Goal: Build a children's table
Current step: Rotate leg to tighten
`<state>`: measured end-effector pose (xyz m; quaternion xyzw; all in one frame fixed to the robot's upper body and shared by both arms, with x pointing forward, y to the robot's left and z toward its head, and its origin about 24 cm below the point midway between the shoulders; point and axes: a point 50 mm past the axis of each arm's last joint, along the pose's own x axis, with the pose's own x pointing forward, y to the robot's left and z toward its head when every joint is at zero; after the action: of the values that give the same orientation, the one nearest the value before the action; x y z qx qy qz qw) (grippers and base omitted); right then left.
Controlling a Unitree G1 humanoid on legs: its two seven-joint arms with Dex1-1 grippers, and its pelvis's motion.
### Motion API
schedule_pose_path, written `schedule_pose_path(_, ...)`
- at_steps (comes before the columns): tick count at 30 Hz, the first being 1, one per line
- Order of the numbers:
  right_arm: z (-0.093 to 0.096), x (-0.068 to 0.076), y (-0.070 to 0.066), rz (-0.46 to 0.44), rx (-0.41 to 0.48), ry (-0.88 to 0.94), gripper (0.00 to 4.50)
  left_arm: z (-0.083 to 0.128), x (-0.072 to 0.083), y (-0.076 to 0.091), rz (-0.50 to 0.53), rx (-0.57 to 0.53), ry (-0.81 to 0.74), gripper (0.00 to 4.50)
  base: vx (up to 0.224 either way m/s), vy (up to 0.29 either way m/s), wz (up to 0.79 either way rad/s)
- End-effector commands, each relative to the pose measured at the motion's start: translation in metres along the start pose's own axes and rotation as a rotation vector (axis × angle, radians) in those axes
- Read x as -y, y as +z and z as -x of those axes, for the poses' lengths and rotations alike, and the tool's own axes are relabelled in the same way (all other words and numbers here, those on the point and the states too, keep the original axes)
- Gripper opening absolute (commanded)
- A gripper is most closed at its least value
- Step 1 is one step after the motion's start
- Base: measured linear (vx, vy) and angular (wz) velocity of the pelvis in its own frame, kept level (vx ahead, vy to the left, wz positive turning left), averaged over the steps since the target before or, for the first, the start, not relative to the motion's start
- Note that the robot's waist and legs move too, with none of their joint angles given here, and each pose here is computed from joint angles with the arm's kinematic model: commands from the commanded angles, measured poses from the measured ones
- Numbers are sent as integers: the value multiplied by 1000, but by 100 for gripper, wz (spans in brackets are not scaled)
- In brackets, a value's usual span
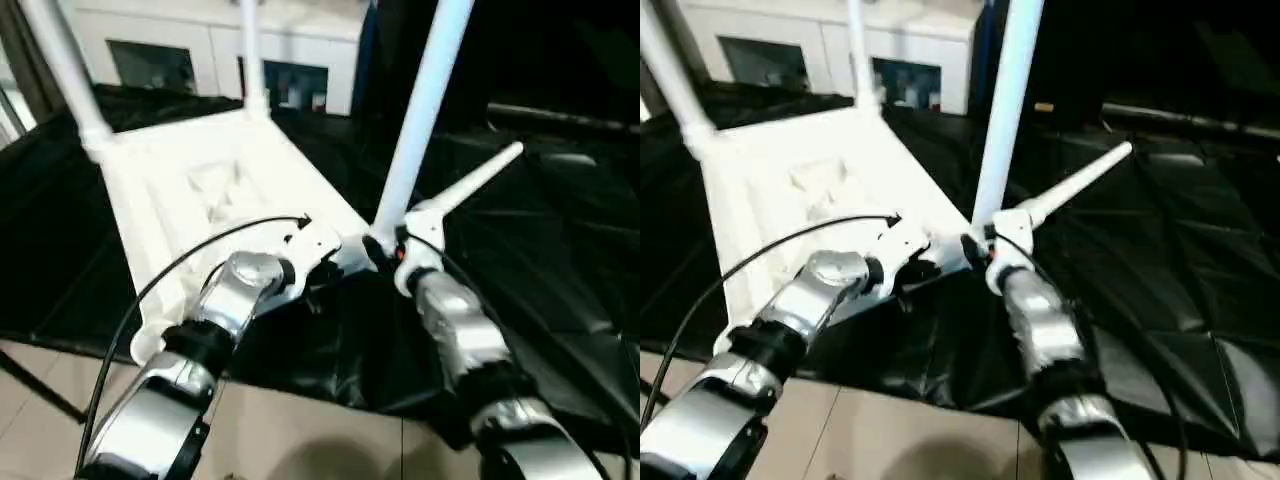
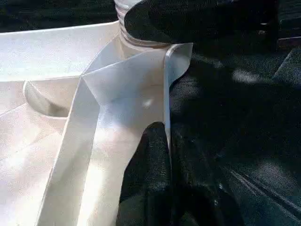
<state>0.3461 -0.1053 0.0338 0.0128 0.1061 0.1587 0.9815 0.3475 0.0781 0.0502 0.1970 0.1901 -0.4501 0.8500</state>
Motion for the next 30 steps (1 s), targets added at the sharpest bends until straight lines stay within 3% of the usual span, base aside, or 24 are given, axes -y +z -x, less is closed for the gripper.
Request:
schedule_pose_path(1, 0, -20, 5, -37, 56, 157, 325, -1, 4, 8, -42, 51, -39, 0, 0, 0, 0)
schedule_pose_path(3, 2, -18, 8, -48, 81, 189, 339, 2, 2, 5, -53, 49, -48, 0, 0, 0, 0)
schedule_pose_path(7, 14, -5, 12, 22, 84, 313, 383, 15, -3, -5, -66, 43, -92, 0, 0, 0, 0)
schedule_pose_path(9, 26, 7, 11, 102, 45, 398, 405, 25, -6, -10, -78, 47, -134, 0, 0, 0, 0)
schedule_pose_path(13, 38, 18, 10, 169, -2, 482, 427, 36, -7, -14, -106, 65, -198, 0, 0, 0, 0)
schedule_pose_path(15, 48, 24, 7, 225, -51, 582, 427, 49, -1, -13, -115, 100, -330, 0, 0, 0, 0)
schedule_pose_path(22, 51, 17, 4, 298, -92, 676, 427, 60, 8, -13, -122, 119, -459, 0, 0, 0, 0)
schedule_pose_path(30, 50, 12, 3, 284, -99, 712, 396, 63, 5, -14, -123, 115, -426, 0, 0, 0, 0)
